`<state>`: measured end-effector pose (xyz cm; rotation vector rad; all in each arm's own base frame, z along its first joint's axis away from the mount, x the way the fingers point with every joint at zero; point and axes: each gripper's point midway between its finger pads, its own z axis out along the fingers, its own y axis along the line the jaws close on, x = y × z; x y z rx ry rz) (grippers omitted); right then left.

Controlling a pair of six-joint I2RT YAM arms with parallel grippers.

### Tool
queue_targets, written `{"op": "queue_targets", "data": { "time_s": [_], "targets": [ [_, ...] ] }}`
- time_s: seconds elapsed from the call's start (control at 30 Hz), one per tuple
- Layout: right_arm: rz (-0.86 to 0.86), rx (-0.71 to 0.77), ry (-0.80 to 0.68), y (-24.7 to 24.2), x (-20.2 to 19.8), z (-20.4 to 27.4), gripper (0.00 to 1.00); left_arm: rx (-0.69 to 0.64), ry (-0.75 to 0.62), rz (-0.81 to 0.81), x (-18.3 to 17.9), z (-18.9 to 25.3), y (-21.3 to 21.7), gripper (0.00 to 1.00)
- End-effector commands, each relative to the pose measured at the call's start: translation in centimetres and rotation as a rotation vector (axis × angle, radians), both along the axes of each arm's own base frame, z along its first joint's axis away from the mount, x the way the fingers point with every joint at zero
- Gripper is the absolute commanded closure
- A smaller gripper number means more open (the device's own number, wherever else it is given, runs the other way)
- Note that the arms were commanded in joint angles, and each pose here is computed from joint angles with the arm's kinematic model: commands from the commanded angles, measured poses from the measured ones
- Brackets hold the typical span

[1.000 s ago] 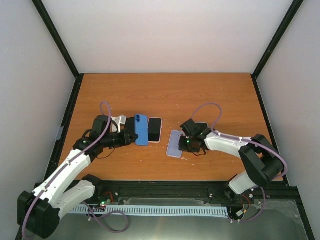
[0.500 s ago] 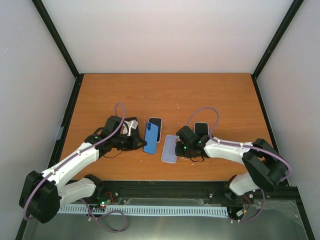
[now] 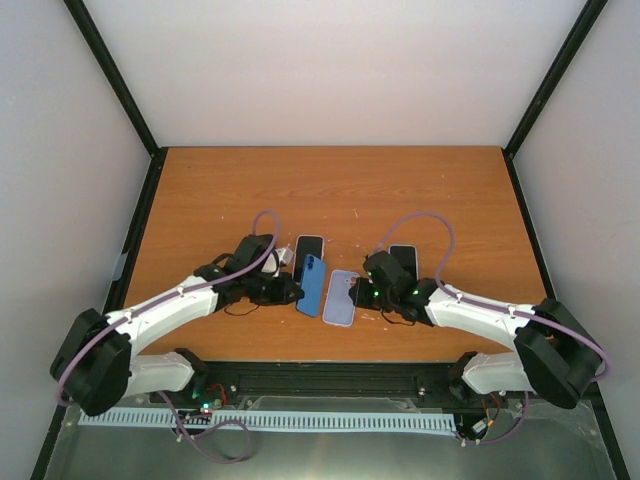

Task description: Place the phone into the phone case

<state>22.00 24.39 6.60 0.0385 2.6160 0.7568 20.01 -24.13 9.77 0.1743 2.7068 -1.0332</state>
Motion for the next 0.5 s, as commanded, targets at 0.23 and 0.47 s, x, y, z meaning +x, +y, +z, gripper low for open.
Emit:
{"op": "queue_targets", "data": {
  "time_s": [0.23, 0.47],
  "targets": [
    [0.011, 0.159, 0.006, 2.4, 0.1, 0.3, 0.94, -0.011, -0.099, -0.041, 1.7, 1.9, -5.1, 1.0],
    [-0.004, 0.154, 0.003, 2.4, 0.4, -0.6, 0.96, 0.01, -0.08, -0.045, 2.0, 1.3, -6.2, 1.0]
  ]
}}
